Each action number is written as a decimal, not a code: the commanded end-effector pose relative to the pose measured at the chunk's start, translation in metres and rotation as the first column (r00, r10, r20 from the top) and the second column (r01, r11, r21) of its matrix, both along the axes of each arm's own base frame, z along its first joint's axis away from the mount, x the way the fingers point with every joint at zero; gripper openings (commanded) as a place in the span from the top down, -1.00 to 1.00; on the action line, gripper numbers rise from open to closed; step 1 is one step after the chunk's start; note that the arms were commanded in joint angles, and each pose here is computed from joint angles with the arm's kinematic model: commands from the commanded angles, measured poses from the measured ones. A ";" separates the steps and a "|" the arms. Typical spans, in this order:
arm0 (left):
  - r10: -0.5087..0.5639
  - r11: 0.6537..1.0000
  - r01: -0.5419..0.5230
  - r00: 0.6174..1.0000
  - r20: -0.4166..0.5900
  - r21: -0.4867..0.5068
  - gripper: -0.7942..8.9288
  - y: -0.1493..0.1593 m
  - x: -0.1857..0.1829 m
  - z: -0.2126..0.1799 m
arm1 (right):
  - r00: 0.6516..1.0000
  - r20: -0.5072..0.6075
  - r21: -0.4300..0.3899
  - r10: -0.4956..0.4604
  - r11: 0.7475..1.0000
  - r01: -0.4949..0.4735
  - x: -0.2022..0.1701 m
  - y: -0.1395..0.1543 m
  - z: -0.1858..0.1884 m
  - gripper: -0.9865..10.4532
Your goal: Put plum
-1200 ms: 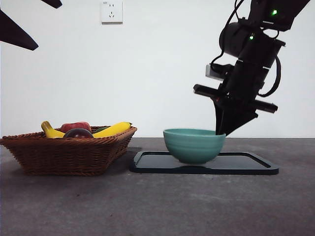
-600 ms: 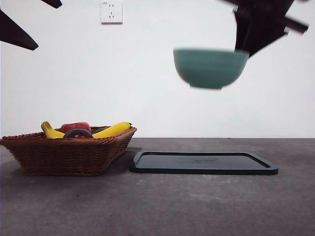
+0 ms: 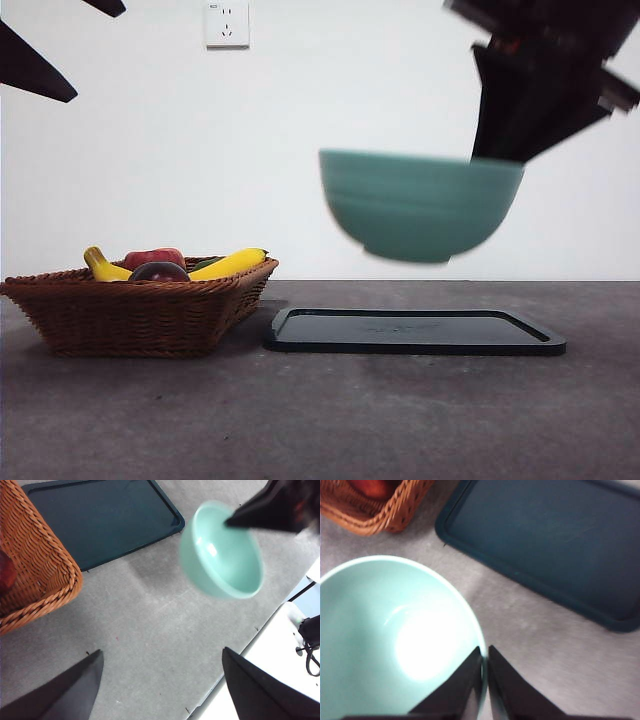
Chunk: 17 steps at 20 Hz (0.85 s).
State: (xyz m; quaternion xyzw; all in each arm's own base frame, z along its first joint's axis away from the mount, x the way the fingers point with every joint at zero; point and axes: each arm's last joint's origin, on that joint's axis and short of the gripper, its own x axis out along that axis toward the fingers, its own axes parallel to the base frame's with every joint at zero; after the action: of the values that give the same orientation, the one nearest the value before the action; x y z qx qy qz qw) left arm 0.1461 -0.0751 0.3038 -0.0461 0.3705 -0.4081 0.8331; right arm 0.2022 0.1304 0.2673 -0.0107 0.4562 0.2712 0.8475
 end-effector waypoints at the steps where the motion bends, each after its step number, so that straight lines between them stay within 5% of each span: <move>1: -0.017 1.000 0.017 1.000 0.024 -0.005 0.07 -0.001 0.001 0.005 | 1.000 -0.023 0.017 -0.020 1.000 0.021 0.000 0.005 -0.017 0.82; 17: -0.017 1.000 0.017 1.000 0.023 -0.005 0.07 -0.001 0.000 0.005 | 0.992 -0.125 -0.103 -0.012 0.995 -0.001 0.014 0.026 -0.075 0.82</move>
State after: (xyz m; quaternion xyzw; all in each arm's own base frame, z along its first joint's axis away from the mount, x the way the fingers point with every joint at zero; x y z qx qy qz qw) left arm 0.1460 -0.0751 0.3037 -0.0459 0.3710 -0.4080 0.8329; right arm 0.2146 0.1529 0.1931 -0.0364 0.5230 0.2468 0.8150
